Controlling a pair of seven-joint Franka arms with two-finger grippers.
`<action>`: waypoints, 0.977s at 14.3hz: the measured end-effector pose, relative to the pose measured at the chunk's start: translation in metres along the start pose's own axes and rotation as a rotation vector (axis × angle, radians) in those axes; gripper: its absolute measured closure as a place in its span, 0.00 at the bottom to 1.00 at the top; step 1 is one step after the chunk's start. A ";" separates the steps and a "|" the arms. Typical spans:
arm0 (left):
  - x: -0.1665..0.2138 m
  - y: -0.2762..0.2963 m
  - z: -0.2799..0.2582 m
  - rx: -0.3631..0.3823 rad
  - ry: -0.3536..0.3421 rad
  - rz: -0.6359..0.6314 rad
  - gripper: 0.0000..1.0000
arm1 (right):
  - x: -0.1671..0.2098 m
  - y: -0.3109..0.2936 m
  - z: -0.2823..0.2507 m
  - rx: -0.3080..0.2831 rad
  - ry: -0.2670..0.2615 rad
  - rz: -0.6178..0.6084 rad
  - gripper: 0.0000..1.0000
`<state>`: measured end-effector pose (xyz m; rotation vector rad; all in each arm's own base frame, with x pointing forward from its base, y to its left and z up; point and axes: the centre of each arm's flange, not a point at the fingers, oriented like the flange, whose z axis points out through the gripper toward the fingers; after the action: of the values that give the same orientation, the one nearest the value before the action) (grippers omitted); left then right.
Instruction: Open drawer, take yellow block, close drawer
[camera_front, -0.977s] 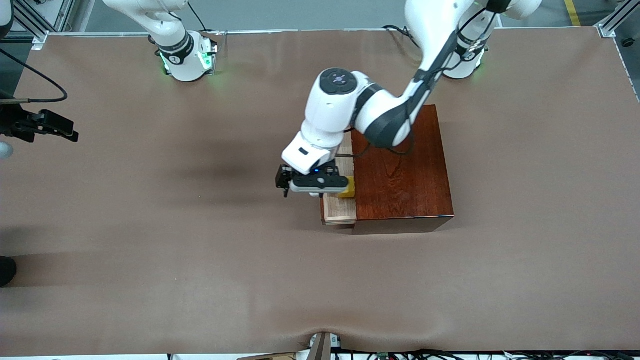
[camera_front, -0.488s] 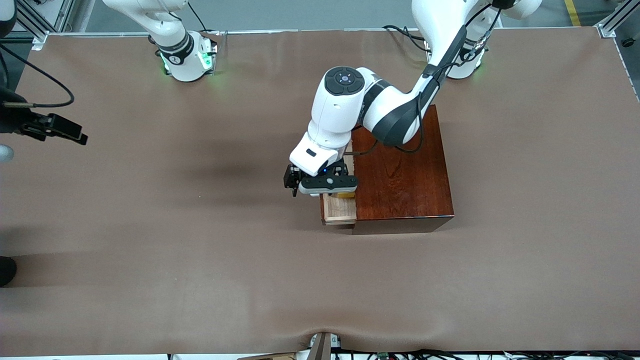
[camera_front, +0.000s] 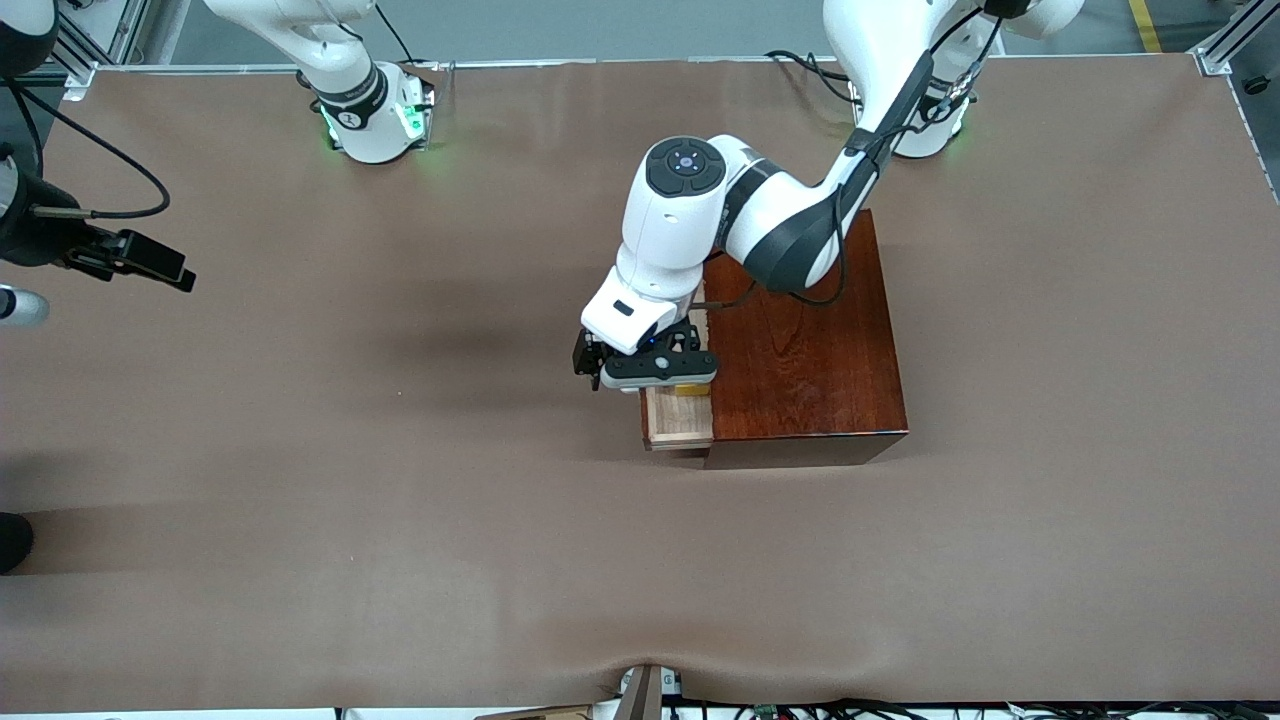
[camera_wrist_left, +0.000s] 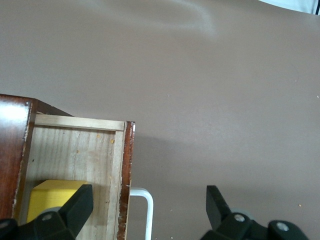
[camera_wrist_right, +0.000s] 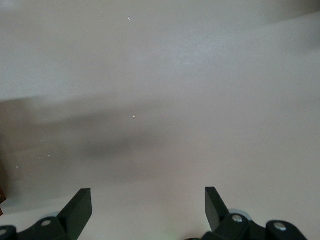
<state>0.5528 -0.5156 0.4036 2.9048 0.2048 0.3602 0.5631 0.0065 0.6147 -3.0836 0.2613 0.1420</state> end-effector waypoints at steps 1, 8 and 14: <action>0.000 -0.001 0.000 0.007 -0.004 -0.001 0.00 | 0.000 0.000 0.000 0.000 0.000 0.000 0.00; 0.013 -0.016 -0.003 0.033 -0.041 -0.082 0.00 | -0.001 -0.022 0.007 -0.002 -0.013 0.067 0.00; 0.026 -0.029 0.002 0.054 -0.034 -0.126 0.00 | -0.009 -0.143 0.060 0.002 -0.084 0.448 0.00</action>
<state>0.5745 -0.4836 0.4013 2.9293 0.3960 0.2877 0.5732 0.1515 0.5608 -2.9517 0.9399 0.2830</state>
